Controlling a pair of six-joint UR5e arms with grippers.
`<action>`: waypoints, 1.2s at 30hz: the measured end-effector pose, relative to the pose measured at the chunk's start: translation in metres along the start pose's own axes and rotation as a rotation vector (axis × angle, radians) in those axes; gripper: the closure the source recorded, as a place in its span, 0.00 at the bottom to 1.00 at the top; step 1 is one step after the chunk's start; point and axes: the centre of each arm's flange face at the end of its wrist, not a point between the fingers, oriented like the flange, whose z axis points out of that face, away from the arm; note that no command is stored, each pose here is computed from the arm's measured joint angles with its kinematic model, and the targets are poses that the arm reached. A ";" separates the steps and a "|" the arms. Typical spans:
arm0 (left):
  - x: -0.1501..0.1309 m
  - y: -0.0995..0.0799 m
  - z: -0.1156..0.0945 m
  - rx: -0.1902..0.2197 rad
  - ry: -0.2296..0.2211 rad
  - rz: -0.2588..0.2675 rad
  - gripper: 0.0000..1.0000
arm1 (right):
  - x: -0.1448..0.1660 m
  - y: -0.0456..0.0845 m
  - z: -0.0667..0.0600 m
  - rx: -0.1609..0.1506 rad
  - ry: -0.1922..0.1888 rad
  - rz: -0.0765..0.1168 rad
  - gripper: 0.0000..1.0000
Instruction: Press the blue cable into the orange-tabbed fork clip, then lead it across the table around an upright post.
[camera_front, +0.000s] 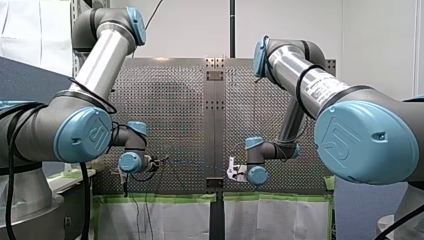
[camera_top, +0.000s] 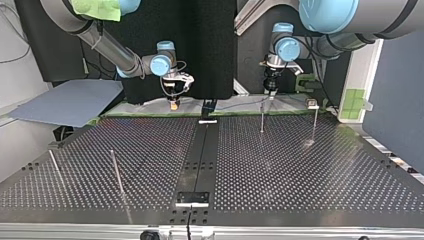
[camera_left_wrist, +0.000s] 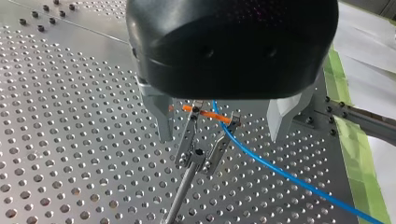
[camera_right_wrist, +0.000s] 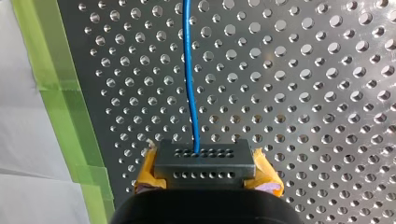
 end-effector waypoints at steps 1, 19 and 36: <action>0.000 0.000 0.000 0.000 0.000 0.000 0.00 | 0.000 0.000 0.000 0.000 0.000 0.000 1.00; 0.011 -0.014 -0.011 0.062 0.084 0.102 0.00 | 0.000 -0.002 0.000 0.004 0.000 0.000 1.00; 0.017 -0.043 -0.020 0.063 0.044 0.118 0.00 | 0.000 -0.003 -0.001 0.010 0.001 0.002 1.00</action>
